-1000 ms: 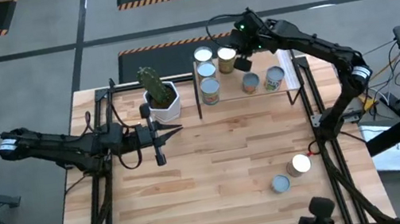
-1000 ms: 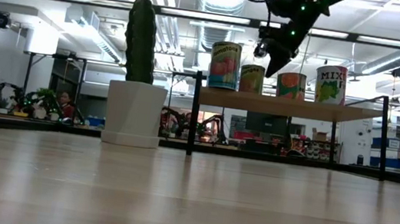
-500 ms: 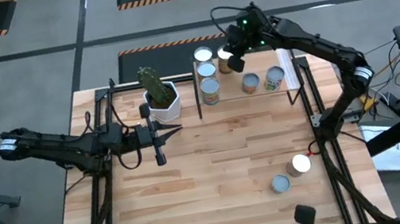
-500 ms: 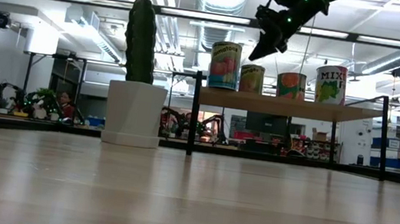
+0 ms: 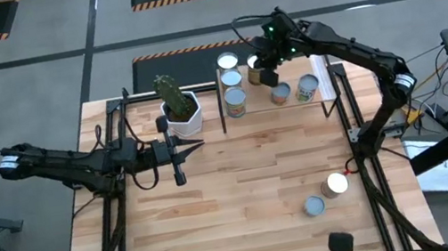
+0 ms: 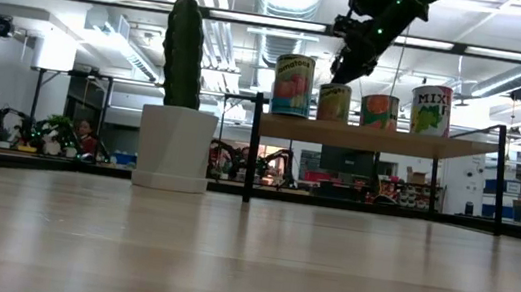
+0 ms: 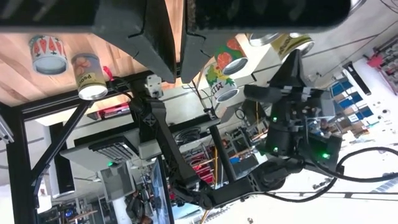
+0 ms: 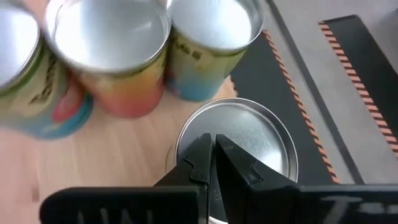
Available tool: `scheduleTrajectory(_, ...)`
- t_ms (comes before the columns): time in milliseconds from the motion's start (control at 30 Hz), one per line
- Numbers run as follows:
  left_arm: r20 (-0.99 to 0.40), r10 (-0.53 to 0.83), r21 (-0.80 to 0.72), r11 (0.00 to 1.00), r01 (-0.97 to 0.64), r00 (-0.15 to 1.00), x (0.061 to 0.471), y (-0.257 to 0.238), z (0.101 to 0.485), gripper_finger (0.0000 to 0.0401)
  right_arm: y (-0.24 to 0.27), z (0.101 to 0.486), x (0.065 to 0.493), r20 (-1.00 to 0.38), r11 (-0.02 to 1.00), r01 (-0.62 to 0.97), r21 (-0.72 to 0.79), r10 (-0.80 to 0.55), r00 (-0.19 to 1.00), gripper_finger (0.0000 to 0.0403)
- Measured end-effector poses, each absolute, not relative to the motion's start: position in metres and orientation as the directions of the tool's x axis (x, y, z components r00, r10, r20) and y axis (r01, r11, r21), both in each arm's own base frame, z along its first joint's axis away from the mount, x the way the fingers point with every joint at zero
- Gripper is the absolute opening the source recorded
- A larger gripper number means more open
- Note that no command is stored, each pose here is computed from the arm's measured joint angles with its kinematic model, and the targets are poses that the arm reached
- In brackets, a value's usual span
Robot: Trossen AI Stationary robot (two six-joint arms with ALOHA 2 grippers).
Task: Pick and place cans onto a shelf
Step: Adjust the canned oranges on the shelf
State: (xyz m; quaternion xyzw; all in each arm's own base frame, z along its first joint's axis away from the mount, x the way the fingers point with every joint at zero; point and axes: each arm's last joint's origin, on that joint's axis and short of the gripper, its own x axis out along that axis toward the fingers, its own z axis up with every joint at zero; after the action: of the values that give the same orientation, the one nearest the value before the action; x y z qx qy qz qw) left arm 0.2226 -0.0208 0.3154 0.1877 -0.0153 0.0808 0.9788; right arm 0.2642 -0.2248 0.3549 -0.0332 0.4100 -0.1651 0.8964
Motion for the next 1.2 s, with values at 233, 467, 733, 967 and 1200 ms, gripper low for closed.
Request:
scheduleTrajectory(233,0.06,0.152,0.369,0.915,-0.164,0.987,0.223,-0.021,0.315,0.0006,-0.221,0.371,0.259,-0.705,0.94,0.255,-0.224,-0.337,0.623,0.0013)
scheduleTrajectory(467,0.06,0.153,0.369,0.915,-0.164,0.986,0.223,-0.021,0.315,0.0006,-0.205,0.4,0.242,-0.753,0.954,0.258,-0.151,-0.28,0.595,0.0013)
scheduleTrajectory(733,0.06,0.152,0.375,0.913,-0.164,0.986,0.223,-0.021,0.315,0.0006,-0.205,0.377,0.234,-0.824,0.974,0.227,0.02,-0.112,0.556,0.0009)
scheduleTrajectory(967,0.061,0.152,0.375,0.912,-0.164,0.986,0.223,-0.021,0.315,0.0006,-0.223,0.359,0.232,-0.845,0.947,0.317,-0.048,-0.208,0.493,0.0009)
scheduleTrajectory(1200,0.06,0.152,0.376,0.912,-0.164,0.986,0.223,-0.021,0.315,0.0006,-0.24,0.365,0.232,-0.78,0.909,0.383,-0.164,-0.357,0.515,0.0009)
